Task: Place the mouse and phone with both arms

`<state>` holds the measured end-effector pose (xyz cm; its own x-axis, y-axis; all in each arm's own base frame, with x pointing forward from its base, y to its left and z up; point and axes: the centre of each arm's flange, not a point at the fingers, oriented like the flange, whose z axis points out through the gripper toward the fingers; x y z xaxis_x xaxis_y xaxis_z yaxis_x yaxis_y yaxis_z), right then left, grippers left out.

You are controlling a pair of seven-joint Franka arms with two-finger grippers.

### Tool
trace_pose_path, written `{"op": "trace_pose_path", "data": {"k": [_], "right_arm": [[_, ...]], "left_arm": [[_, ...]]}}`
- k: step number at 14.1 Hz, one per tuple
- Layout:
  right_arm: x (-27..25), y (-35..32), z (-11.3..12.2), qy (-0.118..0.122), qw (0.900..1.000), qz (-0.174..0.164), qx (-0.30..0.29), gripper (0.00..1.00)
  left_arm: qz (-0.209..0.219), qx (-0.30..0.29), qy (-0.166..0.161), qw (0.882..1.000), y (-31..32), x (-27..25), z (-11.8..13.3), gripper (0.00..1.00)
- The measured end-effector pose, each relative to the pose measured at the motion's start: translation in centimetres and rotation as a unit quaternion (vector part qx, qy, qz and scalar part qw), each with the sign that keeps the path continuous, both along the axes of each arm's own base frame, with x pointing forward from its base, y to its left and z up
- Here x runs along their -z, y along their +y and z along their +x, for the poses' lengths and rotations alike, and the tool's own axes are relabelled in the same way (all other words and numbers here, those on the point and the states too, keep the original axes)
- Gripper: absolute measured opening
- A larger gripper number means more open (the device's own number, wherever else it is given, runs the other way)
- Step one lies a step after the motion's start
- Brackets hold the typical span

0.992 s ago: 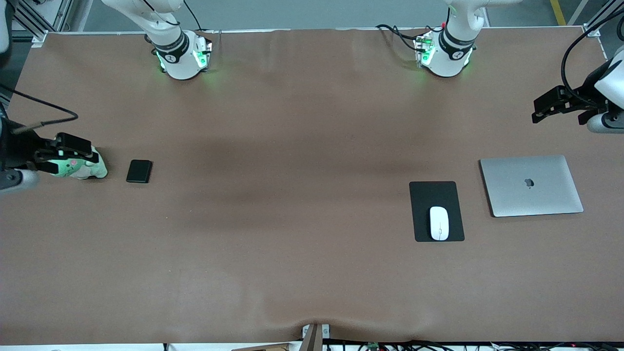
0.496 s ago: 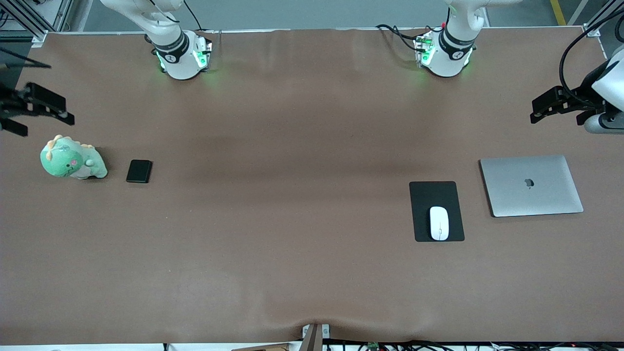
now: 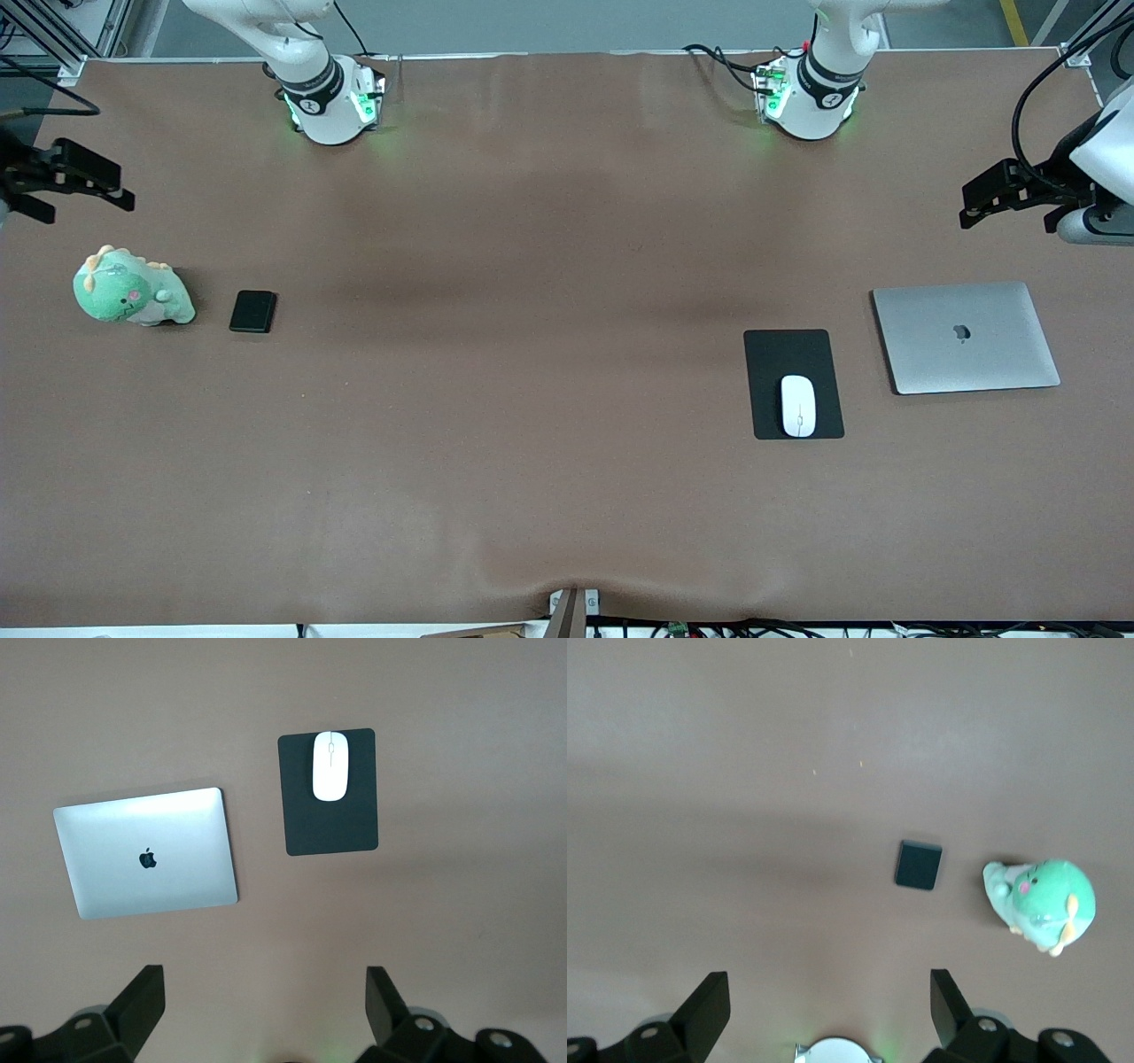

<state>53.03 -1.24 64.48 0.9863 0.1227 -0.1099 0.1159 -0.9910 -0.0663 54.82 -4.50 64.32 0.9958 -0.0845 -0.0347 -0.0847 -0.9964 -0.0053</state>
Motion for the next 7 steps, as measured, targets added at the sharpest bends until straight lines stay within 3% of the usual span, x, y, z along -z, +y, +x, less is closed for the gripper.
{"op": "trace_pose_path", "data": {"k": [4, 7], "right_arm": [[1.6, -0.6, -0.8, 0.019, 1.0, -0.01, 0.004, 1.0], [0.3, -0.7, -0.9, 0.0, 1.0, -0.011, 0.006, 1.0]], "left_arm": [[0.0, -0.001, 0.0, 1.0, 0.1, 0.0, 0.0, 1.0], [0.0, 0.0, 0.0, 1.0, 0.0, 0.0, 0.0, 1.0]]}}
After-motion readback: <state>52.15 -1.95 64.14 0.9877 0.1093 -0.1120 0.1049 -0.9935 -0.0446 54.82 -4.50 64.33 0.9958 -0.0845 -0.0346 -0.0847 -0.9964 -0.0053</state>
